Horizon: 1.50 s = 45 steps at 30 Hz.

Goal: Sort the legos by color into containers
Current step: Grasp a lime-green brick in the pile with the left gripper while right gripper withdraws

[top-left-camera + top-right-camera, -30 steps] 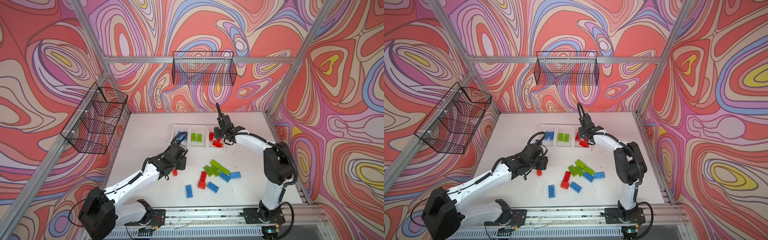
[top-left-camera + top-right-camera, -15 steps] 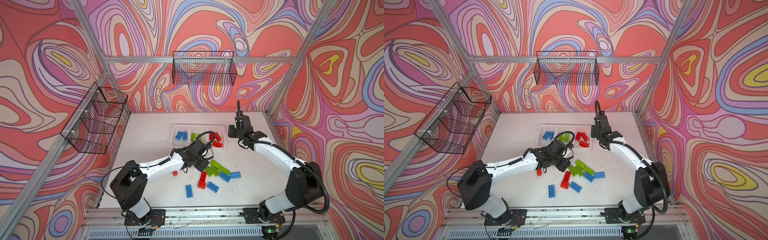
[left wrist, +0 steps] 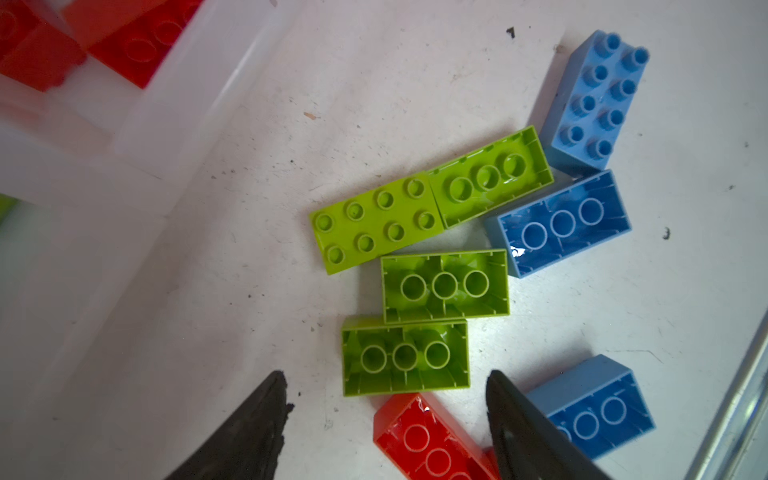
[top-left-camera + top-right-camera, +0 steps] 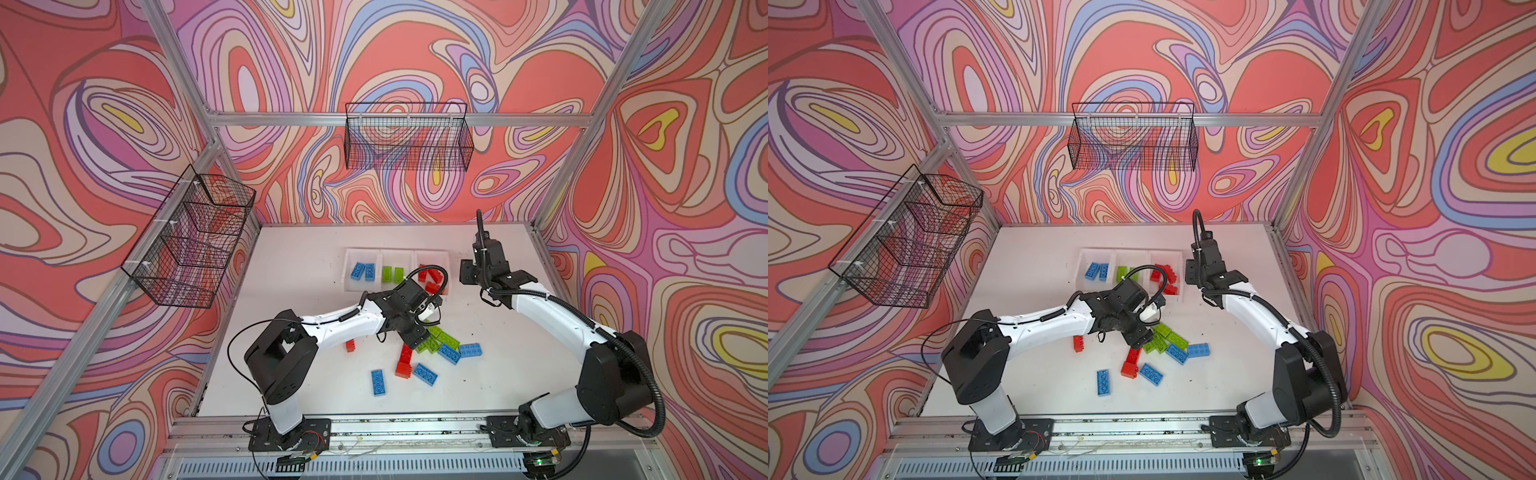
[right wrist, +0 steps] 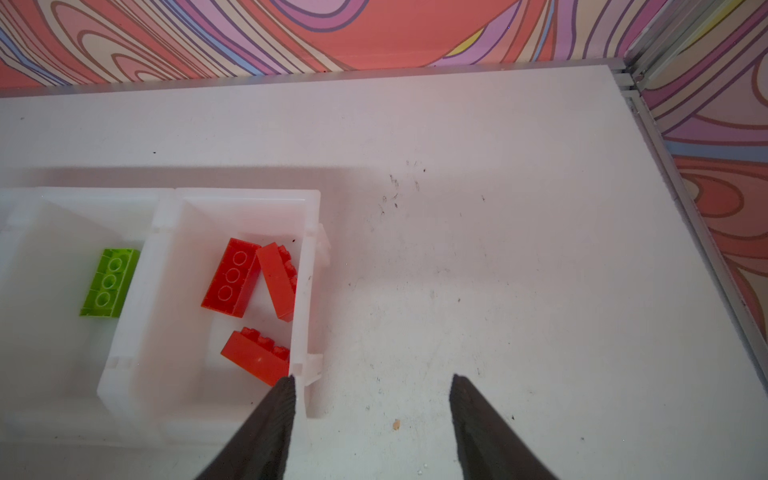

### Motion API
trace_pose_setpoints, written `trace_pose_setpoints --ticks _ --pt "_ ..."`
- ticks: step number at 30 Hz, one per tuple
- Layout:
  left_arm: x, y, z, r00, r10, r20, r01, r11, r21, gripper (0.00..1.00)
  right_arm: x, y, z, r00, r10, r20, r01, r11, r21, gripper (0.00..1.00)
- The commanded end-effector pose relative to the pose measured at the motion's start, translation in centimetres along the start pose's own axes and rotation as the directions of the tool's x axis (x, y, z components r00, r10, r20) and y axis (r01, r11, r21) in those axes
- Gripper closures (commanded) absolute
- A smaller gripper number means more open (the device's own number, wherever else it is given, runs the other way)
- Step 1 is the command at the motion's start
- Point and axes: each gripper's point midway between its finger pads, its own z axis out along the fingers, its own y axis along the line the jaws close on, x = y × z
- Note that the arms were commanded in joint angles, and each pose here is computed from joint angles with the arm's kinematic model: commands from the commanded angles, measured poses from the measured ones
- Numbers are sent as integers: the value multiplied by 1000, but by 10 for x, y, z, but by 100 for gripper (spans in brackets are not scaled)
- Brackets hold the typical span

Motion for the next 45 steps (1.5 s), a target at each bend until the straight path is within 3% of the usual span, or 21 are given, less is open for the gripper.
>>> trace_pose_setpoints --ticks 1,7,18,31,39,45 --pt "13 2 11 995 -67 -76 63 996 -56 21 -1 -5 -4 1000 9 15 -9 1000 10 37" --pt "16 -3 23 985 -148 -92 140 986 -93 21 2 -7 -4 1000 14 14 -14 1000 7 36" --pt "18 -1 34 984 -136 -114 122 986 -116 21 3 -6 -3 1000 20 14 -20 1000 1 36" --pt "31 0 40 981 -112 -157 93 988 -124 34 4 -6 0 1000 25 5 -25 1000 1 38" --pt "12 15 11 989 -119 -87 104 981 -161 44 21 -10 -3 999 22 -35 -22 1000 9 38" --pt "-15 54 -42 983 -173 62 182 965 -188 45 43 -18 -9 996 48 -79 -47 999 17 38"
